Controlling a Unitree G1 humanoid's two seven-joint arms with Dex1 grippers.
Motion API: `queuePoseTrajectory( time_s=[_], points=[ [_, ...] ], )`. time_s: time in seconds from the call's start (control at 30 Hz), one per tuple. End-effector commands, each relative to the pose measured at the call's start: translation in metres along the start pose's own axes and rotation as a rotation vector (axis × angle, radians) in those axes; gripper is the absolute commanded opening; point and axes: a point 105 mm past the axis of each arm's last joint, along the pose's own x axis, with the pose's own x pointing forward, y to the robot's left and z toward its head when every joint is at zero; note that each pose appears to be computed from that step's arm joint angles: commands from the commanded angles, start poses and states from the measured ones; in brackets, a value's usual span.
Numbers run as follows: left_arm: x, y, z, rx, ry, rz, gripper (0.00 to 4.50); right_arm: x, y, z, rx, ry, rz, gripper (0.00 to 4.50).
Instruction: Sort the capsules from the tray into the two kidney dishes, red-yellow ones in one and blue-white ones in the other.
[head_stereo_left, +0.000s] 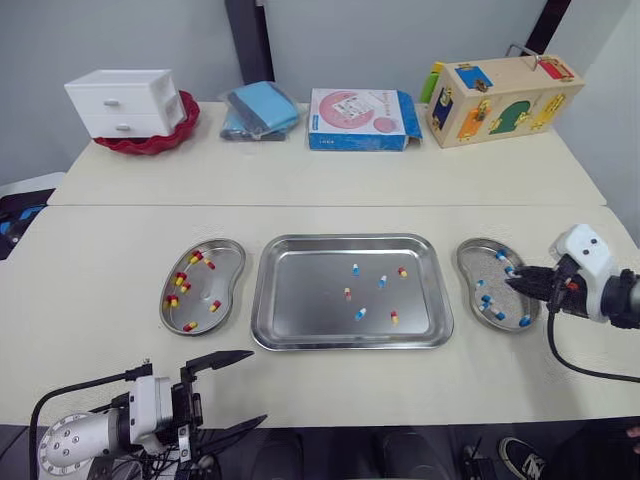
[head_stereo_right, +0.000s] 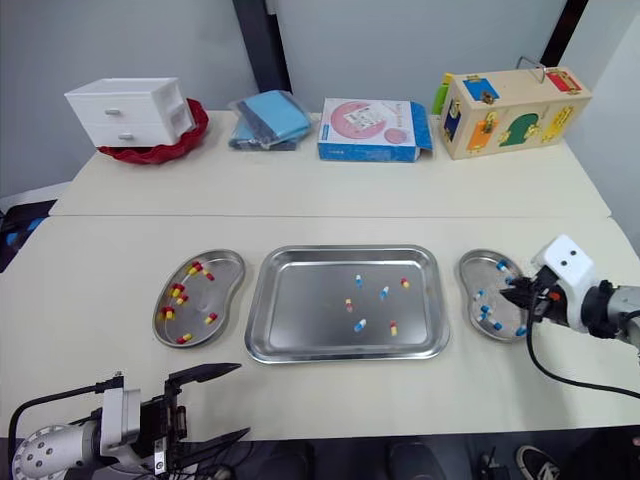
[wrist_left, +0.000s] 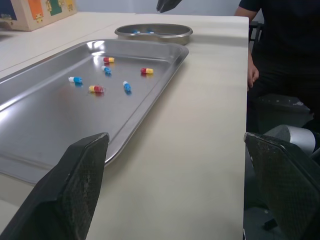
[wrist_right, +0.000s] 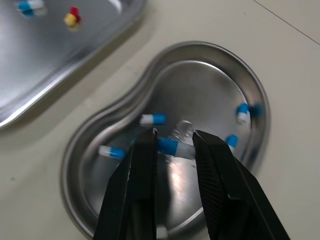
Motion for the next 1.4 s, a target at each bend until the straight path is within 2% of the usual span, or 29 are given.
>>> queuePoseTrajectory(
  time_s=[0.03,0.13,0.23,0.4,0.53,0.83,1.0,1.4],
  points=[
    [0.0,-0.001,0.003,0.015,-0.014,-0.001,4.5,-0.004,-0.008,0.004,-0.035,-0.011,-0.043,1.1],
    [0.0,0.001,0.002,0.01,-0.016,0.014,4.5,-0.002,-0.008,0.002,-0.031,-0.005,-0.044,1.1],
    [0.001,0.003,0.003,0.009,-0.02,0.025,4.5,-0.002,-0.009,-0.002,-0.031,0.012,-0.045,1.74],
    [0.0,0.006,0.002,0.007,-0.015,0.051,4.5,-0.003,-0.011,-0.001,-0.028,0.009,-0.042,3.1],
    [-0.001,0.007,0.002,-0.002,-0.013,0.076,4.5,-0.01,-0.011,0.001,-0.03,-0.016,-0.019,4.39],
    [-0.009,0.007,0.0,-0.043,0.007,0.185,4.5,-0.049,-0.02,-0.003,-0.059,-0.055,0.046,4.45],
    [-0.017,0.013,-0.003,-0.048,0.029,0.287,4.5,-0.079,-0.03,-0.014,-0.051,-0.028,0.085,4.45],
    [-0.025,0.009,-0.005,-0.062,0.051,0.352,4.5,-0.093,-0.055,-0.04,-0.05,0.054,0.051,4.45]
  ],
)
